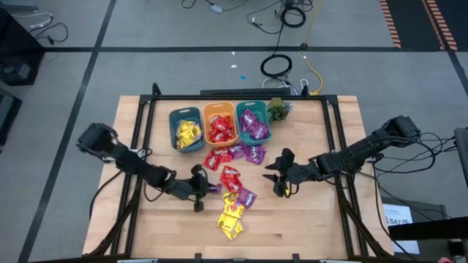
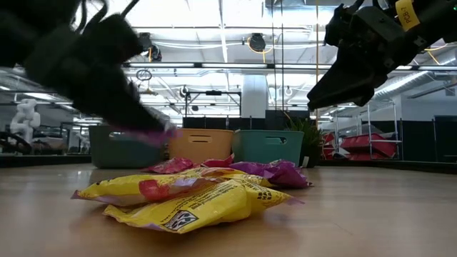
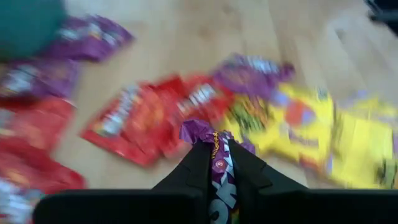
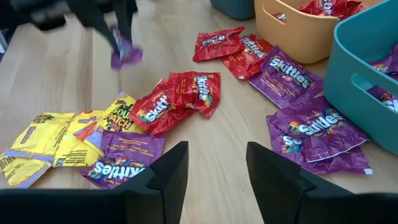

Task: Sort candy
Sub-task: Put the purple candy into the green bin, then put the red candy into the yellow bin

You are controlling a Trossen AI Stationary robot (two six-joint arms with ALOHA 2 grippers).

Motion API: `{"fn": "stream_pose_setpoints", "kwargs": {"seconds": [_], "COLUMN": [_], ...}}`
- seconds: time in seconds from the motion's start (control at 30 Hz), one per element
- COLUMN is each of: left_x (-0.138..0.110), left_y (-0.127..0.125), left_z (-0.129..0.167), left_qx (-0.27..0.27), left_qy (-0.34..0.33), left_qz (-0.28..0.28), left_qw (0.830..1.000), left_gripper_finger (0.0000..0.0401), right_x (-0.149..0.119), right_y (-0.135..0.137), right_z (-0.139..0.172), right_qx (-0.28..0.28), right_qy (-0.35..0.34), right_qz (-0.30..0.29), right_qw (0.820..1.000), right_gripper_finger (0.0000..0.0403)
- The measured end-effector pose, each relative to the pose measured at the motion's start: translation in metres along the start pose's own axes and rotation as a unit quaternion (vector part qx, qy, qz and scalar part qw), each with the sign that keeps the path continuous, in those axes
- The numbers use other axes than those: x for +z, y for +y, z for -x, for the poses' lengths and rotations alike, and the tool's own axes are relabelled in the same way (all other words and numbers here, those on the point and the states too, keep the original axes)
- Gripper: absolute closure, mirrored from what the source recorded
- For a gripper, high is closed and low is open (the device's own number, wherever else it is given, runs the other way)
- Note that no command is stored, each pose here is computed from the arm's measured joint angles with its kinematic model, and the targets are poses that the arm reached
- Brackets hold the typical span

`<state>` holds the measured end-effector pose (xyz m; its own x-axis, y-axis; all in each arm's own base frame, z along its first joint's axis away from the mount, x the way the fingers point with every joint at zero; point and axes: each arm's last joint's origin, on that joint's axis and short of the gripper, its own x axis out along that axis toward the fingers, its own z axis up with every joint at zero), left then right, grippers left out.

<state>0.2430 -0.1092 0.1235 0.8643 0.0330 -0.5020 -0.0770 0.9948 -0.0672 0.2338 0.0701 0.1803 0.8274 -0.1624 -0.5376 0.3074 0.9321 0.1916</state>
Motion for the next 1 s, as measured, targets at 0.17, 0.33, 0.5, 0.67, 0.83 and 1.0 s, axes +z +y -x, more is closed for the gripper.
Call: {"fn": "stream_pose_setpoints", "kwargs": {"seconds": [0.17,0.33,0.5,0.67,0.83,1.0], "left_x": [0.053,0.108,0.147,0.177,0.186,0.190], "left_y": [0.018,0.057,0.117,0.172,0.208,0.228], "left_z": [0.010,0.000,-0.029,-0.061,-0.094,-0.115], "left_qx": [0.051,0.103,0.142,0.130,0.160,0.180], "left_qy": [-0.040,-0.063,-0.064,-0.079,-0.076,-0.068], "left_qz": [0.016,0.002,0.038,0.028,0.050,0.088], "left_qw": [0.998,0.993,0.987,0.988,0.983,0.977], "left_gripper_finger": [0.0366,0.0368,0.0368,0.0368,0.0341,0.0290], "right_x": [0.000,0.000,0.001,0.002,0.003,-0.002], "right_y": [0.000,0.000,0.001,0.001,0.002,0.006], "right_z": [0.000,0.000,0.000,0.000,0.000,-0.003], "right_qx": [0.000,0.000,0.003,0.006,0.009,0.014], "right_qy": [0.000,0.000,-0.005,-0.010,-0.015,-0.009], "right_qz": [0.000,0.000,-0.001,0.007,0.006,0.006], "right_qw": [1.000,1.000,1.000,1.000,1.000,1.000], "right_gripper_finger": [0.0250,0.0250,0.0250,0.0250,0.0250,0.0250]}}
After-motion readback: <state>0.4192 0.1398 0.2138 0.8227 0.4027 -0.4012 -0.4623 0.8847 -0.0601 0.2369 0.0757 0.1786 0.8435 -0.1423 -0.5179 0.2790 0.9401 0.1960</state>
